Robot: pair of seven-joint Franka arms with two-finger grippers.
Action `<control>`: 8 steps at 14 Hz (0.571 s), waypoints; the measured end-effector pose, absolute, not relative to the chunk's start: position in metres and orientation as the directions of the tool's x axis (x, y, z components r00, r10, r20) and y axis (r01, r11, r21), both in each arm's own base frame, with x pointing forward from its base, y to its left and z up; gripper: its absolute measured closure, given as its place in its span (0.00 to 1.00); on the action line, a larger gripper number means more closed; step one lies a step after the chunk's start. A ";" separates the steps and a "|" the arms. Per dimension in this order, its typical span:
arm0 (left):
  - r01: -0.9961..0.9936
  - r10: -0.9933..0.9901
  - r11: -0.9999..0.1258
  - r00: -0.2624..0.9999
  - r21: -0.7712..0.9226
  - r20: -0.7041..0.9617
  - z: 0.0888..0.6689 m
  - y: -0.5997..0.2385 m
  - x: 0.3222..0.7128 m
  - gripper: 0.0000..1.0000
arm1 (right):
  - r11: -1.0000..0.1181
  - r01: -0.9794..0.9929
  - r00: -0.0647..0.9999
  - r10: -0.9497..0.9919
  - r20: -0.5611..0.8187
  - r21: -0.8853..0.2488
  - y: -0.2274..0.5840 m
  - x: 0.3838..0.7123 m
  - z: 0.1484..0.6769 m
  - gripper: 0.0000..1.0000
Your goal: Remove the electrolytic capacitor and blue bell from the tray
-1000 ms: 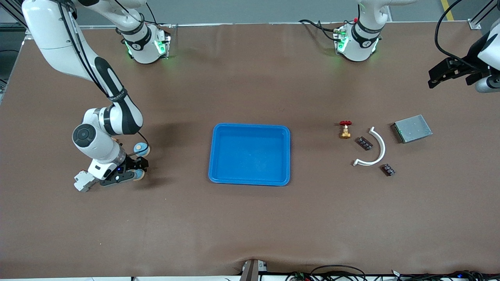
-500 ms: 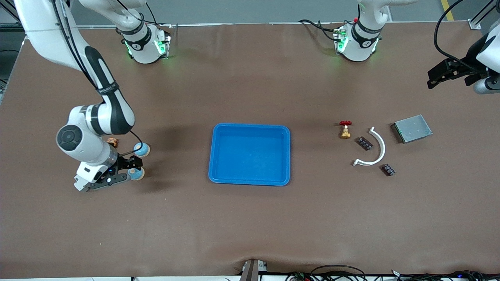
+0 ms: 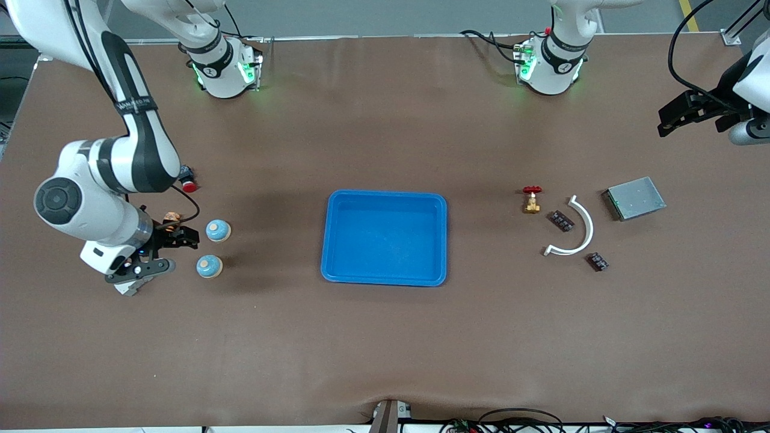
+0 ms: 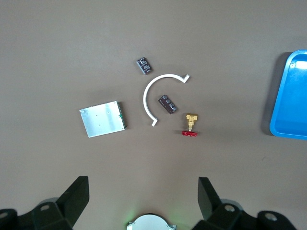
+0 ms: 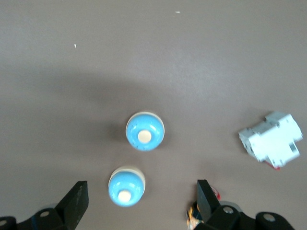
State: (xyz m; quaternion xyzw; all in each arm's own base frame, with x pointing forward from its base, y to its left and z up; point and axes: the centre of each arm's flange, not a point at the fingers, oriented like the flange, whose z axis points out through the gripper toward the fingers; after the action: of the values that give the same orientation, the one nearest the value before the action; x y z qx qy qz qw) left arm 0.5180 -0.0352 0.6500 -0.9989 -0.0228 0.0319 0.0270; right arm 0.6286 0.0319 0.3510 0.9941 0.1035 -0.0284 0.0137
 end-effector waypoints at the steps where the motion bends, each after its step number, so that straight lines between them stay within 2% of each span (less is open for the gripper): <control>1: 0.044 0.047 -0.998 0.997 -0.055 -0.062 0.650 -0.035 0.518 0.00 | -0.985 0.169 0.984 0.167 -0.070 0.021 0.032 0.628 0.365 0.00; 4: 0.043 0.047 -0.998 0.997 -0.055 -0.062 0.650 -0.036 0.518 0.00 | -0.998 0.060 0.997 0.059 -0.041 0.022 0.026 0.630 0.401 0.00; 8: 0.041 0.044 -0.998 0.997 -0.055 -0.062 0.650 -0.037 0.518 0.00 | -0.999 0.029 0.998 0.028 -0.054 0.023 0.015 0.631 0.443 0.00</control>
State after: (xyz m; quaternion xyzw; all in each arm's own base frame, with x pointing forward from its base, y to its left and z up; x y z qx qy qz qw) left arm 0.5178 -0.0368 0.6501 -0.9989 -0.0213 0.0318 0.0271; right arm 0.6310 0.0146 0.4429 0.9995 0.0141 -0.0266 0.0121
